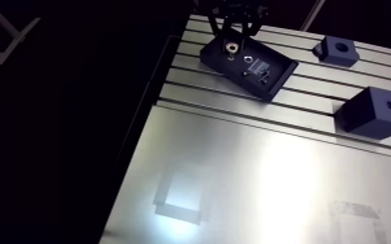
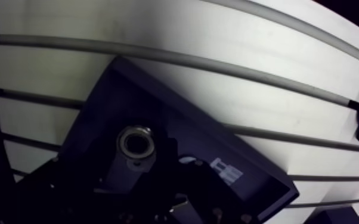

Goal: Pick up the bearing and press it into the housing until flush.

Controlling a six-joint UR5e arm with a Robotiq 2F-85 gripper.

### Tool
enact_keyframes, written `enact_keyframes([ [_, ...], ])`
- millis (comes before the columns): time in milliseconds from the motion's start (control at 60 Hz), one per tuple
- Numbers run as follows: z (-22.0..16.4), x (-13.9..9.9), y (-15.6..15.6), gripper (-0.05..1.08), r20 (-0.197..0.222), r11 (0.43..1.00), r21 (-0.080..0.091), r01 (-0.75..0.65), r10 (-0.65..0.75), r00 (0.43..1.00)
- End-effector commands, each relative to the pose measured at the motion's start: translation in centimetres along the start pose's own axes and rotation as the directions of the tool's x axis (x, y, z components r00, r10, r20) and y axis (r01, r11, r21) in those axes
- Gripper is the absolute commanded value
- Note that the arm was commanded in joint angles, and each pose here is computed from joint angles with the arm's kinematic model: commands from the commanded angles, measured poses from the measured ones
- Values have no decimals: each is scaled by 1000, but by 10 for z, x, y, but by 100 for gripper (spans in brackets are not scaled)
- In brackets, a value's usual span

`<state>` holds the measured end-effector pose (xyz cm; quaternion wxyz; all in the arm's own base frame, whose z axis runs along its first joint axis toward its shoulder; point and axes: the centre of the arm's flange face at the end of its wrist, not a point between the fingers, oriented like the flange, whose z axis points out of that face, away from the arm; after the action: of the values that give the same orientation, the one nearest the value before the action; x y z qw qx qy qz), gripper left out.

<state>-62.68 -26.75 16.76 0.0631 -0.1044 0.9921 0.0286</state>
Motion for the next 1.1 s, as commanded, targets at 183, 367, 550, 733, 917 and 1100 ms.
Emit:
enact_keyframes([
  [183,0,0,0,50,-1,1000,-1,1,-1,1000],
  [367,1,0,0,52,1,1000,-1,1,-1,1000],
  [550,1,0,0,54,1,1000,1,1,-1,1000],
  [733,0,0,0,56,1,1000,1,1,-1,1000],
  [917,-3,0,1,57,-3,1000,1,-1,1,1000],
  [1100,-8,-2,1,57,-5,1000,0,-1,1,1000],
])
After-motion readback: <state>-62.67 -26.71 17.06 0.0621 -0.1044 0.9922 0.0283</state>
